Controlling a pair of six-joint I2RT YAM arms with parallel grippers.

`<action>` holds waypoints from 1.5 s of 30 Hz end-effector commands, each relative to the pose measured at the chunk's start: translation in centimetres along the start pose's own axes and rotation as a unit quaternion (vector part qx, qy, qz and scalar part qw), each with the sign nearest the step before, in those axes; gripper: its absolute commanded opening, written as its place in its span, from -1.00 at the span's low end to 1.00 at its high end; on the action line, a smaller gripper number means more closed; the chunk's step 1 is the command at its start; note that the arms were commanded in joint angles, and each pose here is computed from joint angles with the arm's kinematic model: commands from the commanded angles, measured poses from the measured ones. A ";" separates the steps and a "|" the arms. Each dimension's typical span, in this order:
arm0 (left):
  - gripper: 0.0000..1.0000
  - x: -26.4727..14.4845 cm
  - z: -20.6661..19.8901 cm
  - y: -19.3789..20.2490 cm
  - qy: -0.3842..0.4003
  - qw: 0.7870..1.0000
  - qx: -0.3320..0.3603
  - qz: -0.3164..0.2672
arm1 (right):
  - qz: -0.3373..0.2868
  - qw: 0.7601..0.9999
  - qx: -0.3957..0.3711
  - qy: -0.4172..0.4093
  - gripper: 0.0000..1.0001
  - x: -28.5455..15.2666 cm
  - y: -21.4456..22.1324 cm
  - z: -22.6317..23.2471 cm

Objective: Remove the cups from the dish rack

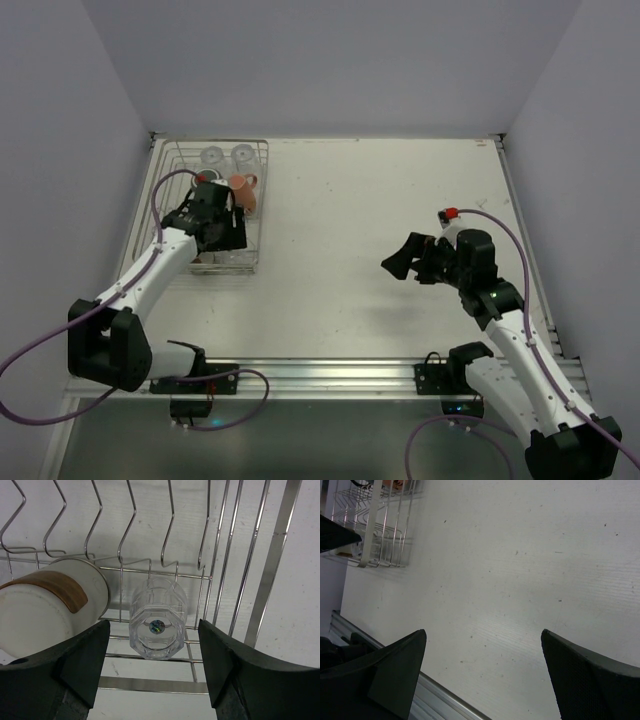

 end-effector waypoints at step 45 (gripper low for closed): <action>-1.00 1.8 -0.6 -0.2 -0.009 1.000 0.008 0.007 | -0.013 0.999 -0.019 -0.031 0.98 0.6 -1.8 1.6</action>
Point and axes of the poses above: each gripper's point midway between its finger pads, its own x axis out along the fingers, its own z axis along the line the jaws close on, y = z × x, the point moved 7 cm from there along -x, back along the fingers, and after that the axes turned 12 degrees about x, right-handed, at the moved point
